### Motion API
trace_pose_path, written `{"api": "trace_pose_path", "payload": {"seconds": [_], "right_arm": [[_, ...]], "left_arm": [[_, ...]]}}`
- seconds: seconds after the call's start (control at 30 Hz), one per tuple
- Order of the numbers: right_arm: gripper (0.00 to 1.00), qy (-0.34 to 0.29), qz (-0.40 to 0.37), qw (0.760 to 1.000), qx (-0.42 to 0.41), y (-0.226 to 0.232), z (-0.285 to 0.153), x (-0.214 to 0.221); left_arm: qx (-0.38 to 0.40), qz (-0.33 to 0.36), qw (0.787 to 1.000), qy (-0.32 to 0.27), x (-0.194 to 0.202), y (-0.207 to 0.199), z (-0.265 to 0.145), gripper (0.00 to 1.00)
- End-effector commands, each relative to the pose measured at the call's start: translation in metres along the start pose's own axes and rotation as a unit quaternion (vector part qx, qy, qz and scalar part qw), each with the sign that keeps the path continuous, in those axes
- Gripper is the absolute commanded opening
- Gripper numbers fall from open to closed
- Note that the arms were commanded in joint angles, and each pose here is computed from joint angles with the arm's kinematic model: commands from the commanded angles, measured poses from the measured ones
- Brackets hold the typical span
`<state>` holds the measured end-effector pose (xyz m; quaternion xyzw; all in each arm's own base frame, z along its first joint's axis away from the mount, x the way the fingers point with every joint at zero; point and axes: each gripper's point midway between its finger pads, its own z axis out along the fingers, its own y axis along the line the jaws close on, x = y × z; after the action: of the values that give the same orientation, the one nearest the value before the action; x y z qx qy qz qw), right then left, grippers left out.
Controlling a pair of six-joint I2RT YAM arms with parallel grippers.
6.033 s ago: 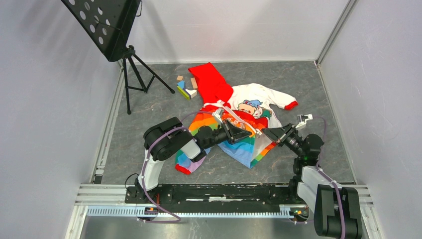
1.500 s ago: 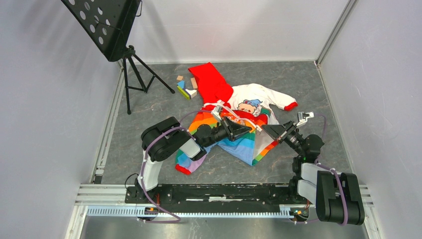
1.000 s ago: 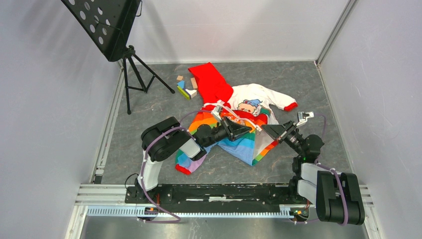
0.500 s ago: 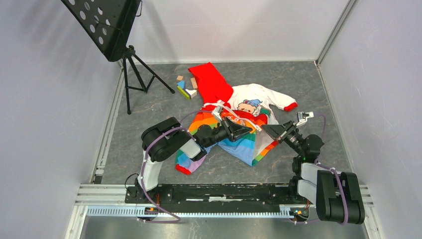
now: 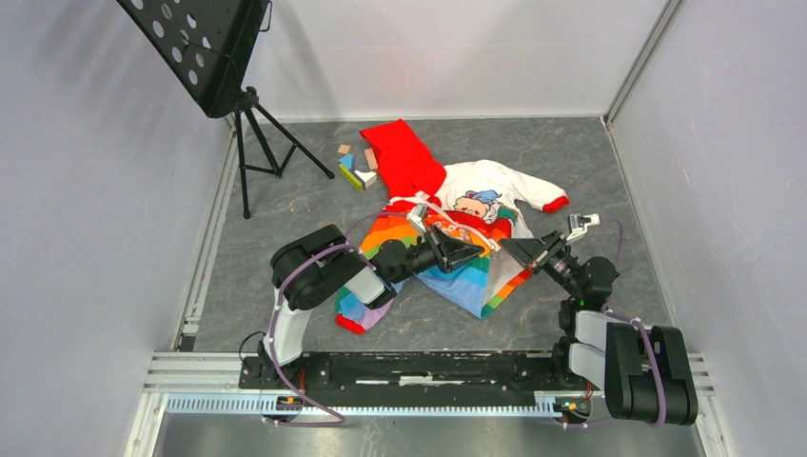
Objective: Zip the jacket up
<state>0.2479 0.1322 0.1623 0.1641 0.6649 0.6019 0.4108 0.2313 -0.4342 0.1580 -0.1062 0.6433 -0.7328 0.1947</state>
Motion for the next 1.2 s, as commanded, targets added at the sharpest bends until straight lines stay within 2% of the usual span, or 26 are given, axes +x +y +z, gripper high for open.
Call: {"api": "trace_pose_path", "payload": {"seconds": [0.0,0.3,1.17], "right_arm": [[0.00,0.004,0.009,1.000,0.012,-0.014,-0.013,0.020],[0.00,0.005,0.007,1.000,0.008,-0.011,-0.014,0.021],[0.00,0.011,0.006,1.000,0.029,-0.023,-0.014,0.024]], "left_arm": [[0.037,0.002,0.999,0.000,0.001,-0.021,0.003,0.02],[0.027,0.005,0.999,-0.025,-0.015,-0.018,-0.007,0.02],[0.041,0.010,0.999,-0.007,-0.005,-0.026,0.001,0.02]]}}
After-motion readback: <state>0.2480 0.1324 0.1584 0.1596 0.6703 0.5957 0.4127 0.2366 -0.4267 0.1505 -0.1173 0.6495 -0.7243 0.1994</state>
